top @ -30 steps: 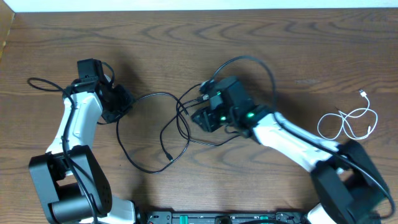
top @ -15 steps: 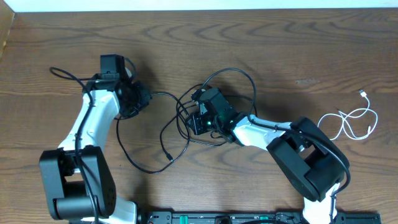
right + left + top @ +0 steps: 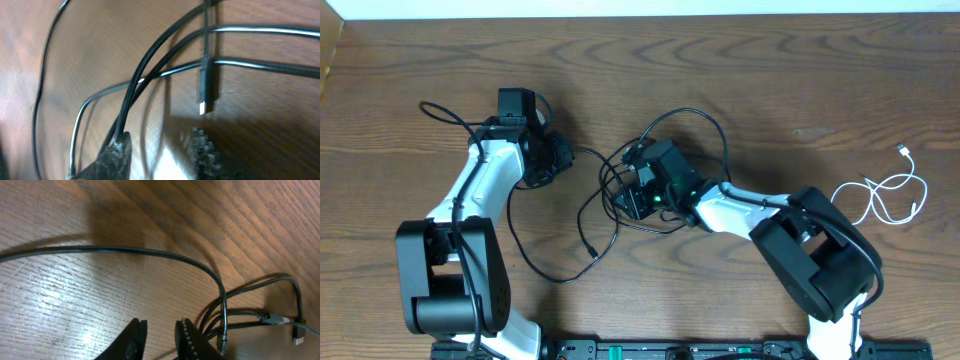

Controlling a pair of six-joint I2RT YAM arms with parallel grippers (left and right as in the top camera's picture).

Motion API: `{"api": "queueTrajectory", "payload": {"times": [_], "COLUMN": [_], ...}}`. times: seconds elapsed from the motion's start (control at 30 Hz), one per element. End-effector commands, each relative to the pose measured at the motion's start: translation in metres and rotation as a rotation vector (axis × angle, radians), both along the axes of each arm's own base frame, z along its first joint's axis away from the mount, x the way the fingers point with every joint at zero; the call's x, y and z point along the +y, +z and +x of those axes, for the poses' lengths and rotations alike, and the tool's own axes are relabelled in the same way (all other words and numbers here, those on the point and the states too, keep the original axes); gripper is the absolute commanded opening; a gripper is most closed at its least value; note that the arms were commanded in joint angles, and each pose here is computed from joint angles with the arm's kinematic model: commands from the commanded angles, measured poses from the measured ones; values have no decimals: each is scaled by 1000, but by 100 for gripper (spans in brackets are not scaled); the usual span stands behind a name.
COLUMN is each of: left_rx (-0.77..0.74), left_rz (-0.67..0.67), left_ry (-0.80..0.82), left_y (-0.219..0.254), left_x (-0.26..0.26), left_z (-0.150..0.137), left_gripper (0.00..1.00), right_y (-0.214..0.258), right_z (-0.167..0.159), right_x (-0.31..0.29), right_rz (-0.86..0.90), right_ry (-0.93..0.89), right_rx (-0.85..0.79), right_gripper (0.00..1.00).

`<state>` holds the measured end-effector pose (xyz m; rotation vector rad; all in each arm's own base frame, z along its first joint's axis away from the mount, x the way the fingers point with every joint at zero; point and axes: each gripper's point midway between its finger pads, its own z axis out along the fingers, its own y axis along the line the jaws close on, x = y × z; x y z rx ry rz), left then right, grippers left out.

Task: Untangle cables
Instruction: 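Grasp a black cable with the right gripper and lift it up-right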

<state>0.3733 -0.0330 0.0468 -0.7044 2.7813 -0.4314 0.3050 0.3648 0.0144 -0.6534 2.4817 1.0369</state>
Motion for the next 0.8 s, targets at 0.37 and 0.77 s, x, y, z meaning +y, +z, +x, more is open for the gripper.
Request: {"api": "queueTrajectory", "payload": {"times": [0.37, 0.77], "left_rx": [6, 6], "left_rz": [9, 9], "left_ry": [-1, -1], "left_y": [-4, -4], "left_x": [1, 1], "left_z": [0, 0], "left_gripper": [33, 33], "right_y": [39, -11], "right_z": [-33, -66], "right_x": [-1, -8], "right_rz": [-3, -273], "right_ry": [129, 119], "right_rx": [-17, -26], "right_gripper": [50, 41]}}
